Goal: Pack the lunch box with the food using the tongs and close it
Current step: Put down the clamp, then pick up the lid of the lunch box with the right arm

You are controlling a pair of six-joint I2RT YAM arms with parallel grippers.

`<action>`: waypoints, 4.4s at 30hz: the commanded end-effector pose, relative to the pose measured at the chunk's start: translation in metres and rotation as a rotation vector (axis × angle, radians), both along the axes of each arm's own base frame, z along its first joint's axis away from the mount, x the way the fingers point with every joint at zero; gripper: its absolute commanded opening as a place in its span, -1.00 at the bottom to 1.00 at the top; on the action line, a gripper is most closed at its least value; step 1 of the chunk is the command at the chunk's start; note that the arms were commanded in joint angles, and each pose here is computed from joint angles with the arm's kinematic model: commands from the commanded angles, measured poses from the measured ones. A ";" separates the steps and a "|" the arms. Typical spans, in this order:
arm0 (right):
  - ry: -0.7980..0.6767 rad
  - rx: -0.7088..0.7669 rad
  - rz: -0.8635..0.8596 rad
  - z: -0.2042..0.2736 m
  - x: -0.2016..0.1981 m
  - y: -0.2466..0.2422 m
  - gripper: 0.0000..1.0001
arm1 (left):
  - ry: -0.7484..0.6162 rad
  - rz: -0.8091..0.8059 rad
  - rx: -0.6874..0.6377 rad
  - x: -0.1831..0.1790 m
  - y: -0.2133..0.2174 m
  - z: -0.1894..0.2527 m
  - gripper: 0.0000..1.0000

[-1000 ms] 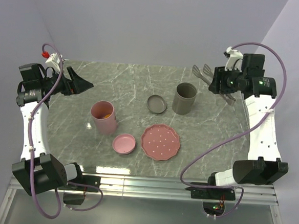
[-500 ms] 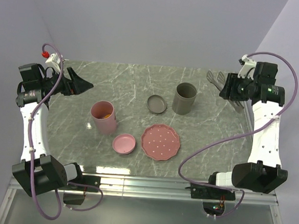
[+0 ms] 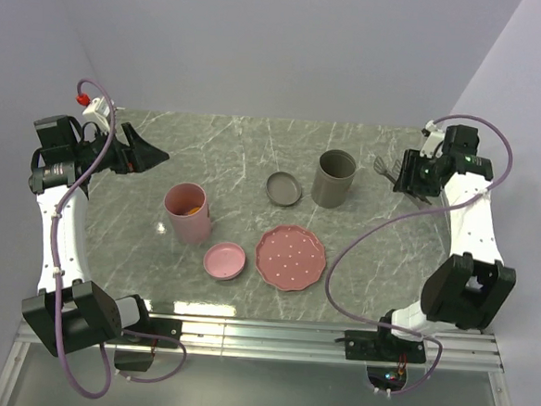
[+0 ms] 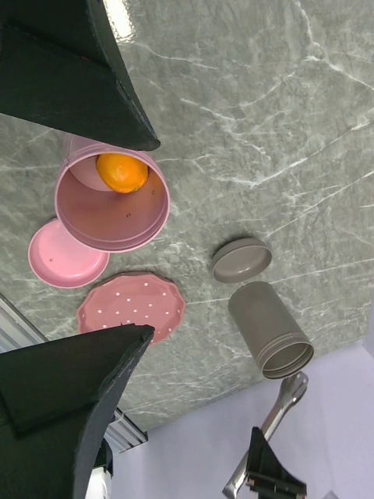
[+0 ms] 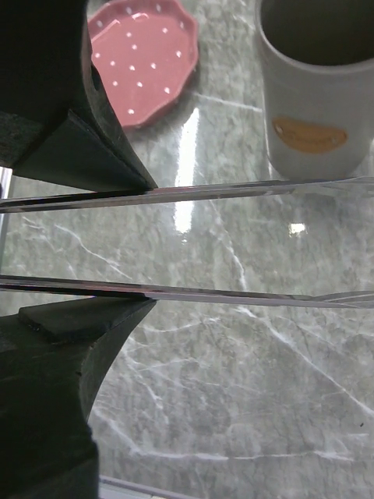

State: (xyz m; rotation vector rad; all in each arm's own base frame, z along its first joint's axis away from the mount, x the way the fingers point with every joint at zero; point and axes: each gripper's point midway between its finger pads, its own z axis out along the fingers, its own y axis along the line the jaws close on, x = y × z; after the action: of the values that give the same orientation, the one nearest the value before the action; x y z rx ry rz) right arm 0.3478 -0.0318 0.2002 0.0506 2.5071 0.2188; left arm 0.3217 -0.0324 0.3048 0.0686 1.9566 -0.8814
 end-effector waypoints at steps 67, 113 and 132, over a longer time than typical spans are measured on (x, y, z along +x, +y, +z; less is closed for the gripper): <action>-0.330 -0.180 0.959 0.024 -0.091 0.174 0.99 | -0.070 -0.077 0.218 -0.039 -0.002 -0.003 0.99; -0.281 -0.234 2.082 -0.152 -0.186 0.434 0.19 | 0.007 -0.208 0.143 -0.051 -0.015 -0.027 0.99; -0.241 -0.193 2.052 -0.143 -0.208 0.444 -1.00 | -0.007 -0.192 0.160 -0.046 -0.012 -0.021 0.99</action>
State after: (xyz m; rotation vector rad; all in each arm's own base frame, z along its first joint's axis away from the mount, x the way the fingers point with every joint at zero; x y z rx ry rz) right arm 0.1451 0.3990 0.0401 -2.3803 1.3587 0.6201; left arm 0.2729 -0.0465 0.2735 0.3283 2.0687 -0.8796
